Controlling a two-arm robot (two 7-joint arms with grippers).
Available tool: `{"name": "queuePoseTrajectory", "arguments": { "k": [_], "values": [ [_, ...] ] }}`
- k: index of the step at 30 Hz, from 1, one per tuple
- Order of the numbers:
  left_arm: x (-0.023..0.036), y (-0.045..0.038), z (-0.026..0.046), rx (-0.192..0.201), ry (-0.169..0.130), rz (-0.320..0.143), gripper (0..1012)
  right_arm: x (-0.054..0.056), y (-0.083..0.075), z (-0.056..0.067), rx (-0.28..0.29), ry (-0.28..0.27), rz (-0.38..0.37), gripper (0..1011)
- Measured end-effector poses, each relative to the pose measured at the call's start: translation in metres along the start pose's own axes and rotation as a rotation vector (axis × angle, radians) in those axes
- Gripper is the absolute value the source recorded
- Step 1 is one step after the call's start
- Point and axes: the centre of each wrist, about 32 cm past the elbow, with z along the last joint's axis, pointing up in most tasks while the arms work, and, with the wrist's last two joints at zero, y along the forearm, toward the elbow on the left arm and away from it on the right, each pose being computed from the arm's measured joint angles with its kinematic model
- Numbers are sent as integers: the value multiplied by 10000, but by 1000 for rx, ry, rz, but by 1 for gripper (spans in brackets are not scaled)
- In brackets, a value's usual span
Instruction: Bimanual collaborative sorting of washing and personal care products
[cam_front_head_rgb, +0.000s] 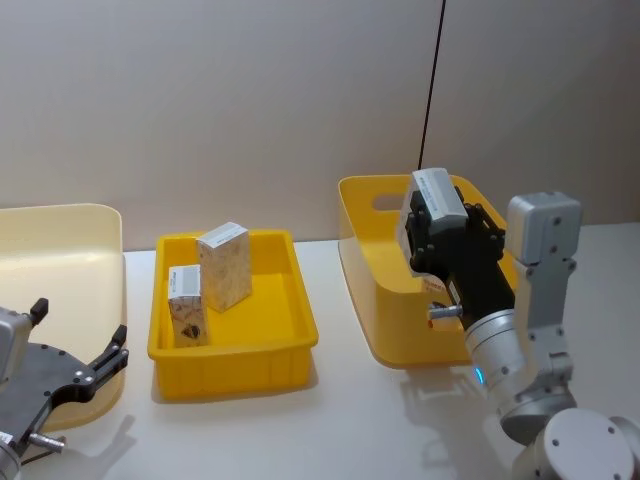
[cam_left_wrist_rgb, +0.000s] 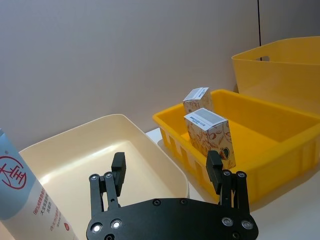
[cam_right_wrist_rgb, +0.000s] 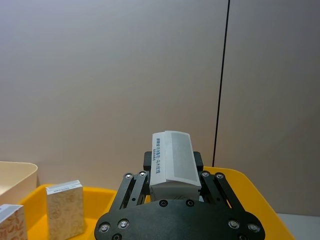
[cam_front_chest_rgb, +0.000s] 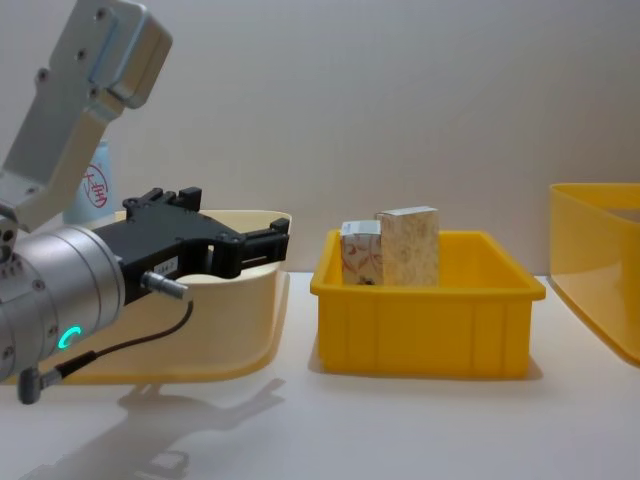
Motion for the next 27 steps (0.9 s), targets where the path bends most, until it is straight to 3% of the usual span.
{"name": "queuePoseTrajectory", "arguments": {
  "k": [27],
  "values": [
    [0,0,0,0,0,0,1003,34,150,-186,-20,-23,-25,412]
  ]
}}
